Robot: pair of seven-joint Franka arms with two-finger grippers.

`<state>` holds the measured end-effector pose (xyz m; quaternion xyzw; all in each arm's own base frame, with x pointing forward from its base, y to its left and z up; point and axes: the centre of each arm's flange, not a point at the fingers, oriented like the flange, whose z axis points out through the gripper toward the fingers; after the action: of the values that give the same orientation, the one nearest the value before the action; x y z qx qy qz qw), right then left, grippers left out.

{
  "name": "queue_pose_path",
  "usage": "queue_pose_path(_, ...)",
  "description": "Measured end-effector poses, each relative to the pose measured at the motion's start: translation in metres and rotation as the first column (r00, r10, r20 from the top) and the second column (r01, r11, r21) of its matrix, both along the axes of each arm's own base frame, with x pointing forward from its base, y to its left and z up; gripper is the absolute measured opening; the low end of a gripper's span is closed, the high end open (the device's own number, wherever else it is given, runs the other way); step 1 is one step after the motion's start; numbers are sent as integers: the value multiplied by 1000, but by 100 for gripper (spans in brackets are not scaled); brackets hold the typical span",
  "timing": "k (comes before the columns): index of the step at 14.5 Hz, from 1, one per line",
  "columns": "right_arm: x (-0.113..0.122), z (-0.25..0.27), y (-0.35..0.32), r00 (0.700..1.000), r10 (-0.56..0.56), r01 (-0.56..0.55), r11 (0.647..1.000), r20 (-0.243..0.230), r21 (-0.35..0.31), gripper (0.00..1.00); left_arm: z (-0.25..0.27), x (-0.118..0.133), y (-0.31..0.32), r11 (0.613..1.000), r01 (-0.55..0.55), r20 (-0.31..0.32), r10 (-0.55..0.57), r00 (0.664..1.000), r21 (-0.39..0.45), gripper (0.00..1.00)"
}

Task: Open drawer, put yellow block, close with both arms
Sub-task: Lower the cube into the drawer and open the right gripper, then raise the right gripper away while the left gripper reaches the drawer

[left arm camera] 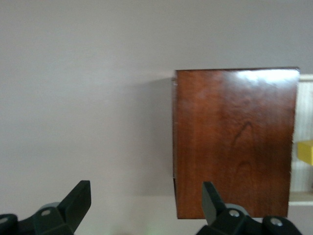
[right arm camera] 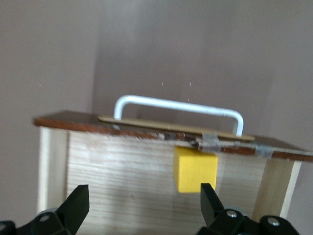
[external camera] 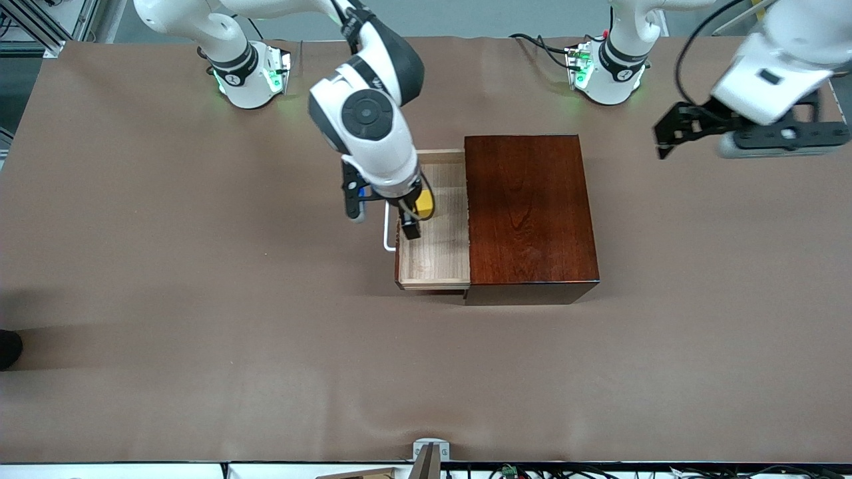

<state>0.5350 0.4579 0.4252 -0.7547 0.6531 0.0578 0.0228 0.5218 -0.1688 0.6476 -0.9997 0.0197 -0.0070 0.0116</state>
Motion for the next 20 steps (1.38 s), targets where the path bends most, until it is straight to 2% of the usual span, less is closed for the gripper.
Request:
queue_pose_path(2,15,10,-21,1000,21,-21,1000,-17,-9,100,-12,4,-33,1000,3,-11,-3,1000,-10,100)
queue_pose_path(5,35,24,-50,999,49,-49,999,-19,-7,100,-31,7,-93,997,-73,-27,72,997,-37,100)
queue_pose_path(8,54,47,-83,995,101,-101,995,6,11,100,-54,-1,-163,986,-148,-25,147,989,-77,100)
queue_pose_path(10,59,60,-108,987,159,-158,987,-9,9,100,-71,-9,-206,971,-210,-24,209,978,-109,100)
queue_pose_path(12,64,63,-131,970,240,-240,971,-35,6,100,-88,-15,-247,941,-300,-27,300,954,-156,100)
queue_pose_path(15,74,77,-170,936,349,-349,937,-38,14,100,-116,-17,-295,879,-415,-47,416,908,-235,100)
queue_pose_path(20,82,117,-247,841,542,-541,840,-10,50,100,-160,-25,-363,759,-571,-81,578,812,-313,100)
